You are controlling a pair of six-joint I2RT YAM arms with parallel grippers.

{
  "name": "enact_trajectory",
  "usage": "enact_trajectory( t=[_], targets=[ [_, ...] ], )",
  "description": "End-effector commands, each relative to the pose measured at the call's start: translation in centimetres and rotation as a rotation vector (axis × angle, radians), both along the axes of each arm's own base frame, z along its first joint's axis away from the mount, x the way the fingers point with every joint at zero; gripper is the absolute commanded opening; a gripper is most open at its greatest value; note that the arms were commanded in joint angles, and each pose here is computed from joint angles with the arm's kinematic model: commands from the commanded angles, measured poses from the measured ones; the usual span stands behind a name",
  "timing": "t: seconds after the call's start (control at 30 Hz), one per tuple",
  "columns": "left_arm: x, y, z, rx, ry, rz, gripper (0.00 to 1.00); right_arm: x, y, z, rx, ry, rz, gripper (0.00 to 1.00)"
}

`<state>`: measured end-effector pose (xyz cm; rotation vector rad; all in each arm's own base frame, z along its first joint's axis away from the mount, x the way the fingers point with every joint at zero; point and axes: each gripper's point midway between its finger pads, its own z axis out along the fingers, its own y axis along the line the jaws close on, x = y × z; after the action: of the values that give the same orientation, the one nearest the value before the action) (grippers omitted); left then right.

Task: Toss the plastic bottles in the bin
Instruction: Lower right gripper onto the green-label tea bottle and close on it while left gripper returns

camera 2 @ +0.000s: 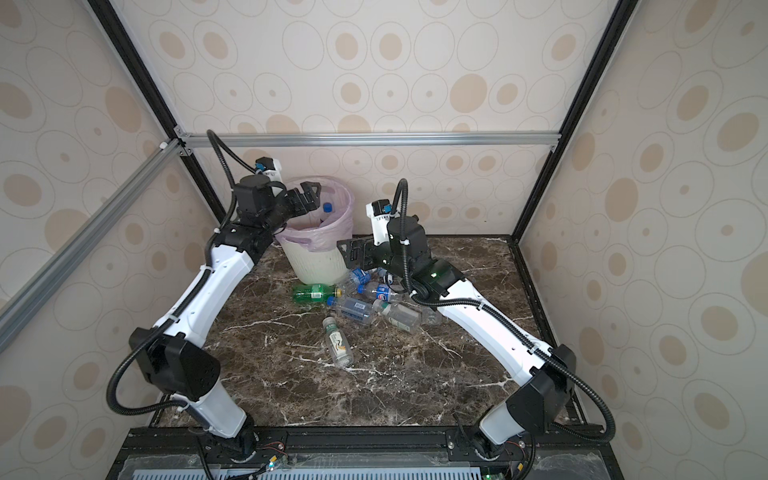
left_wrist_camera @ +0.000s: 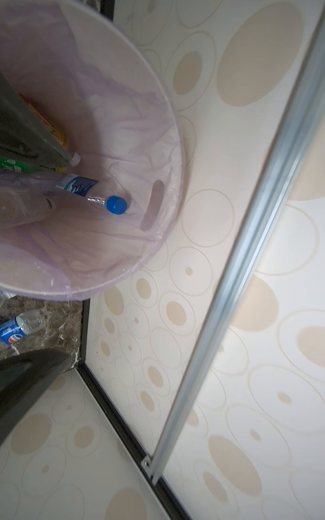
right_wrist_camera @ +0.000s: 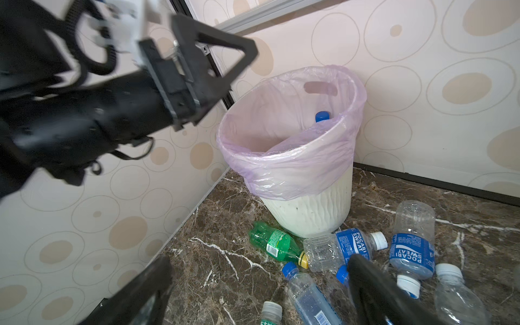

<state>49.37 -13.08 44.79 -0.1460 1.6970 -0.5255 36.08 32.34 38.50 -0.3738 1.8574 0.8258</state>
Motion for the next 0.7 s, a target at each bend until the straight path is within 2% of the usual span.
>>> enact_trajectory(
  t=[0.0, 0.17, 0.33, 0.5, 0.67],
  targets=[
    [-3.7, 0.6, 4.8, -0.044, -0.123, -0.009, 0.99, -1.1, -0.5, 1.9, 0.062, -0.016, 0.01, 1.0],
    [-6.0, 0.8, 3.4, -0.043, -0.097, -0.013, 0.99, -1.8, -1.0, 0.7, 0.055, 0.016, 0.008, 1.0],
    [-8.1, 0.5, -0.1, -0.057, -0.029, -0.041, 0.99, -2.6, -1.8, -1.8, 0.017, 0.057, -0.004, 1.0],
    [-10.1, 0.9, -3.6, -0.068, 0.03, -0.045, 0.99, -4.0, -1.8, -6.3, -0.088, 0.099, -0.008, 1.0],
    [-11.5, 0.1, -7.4, -0.105, 0.133, -0.106, 0.99, -5.8, -1.4, -12.3, -0.183, 0.191, 0.001, 1.0]
  ],
)
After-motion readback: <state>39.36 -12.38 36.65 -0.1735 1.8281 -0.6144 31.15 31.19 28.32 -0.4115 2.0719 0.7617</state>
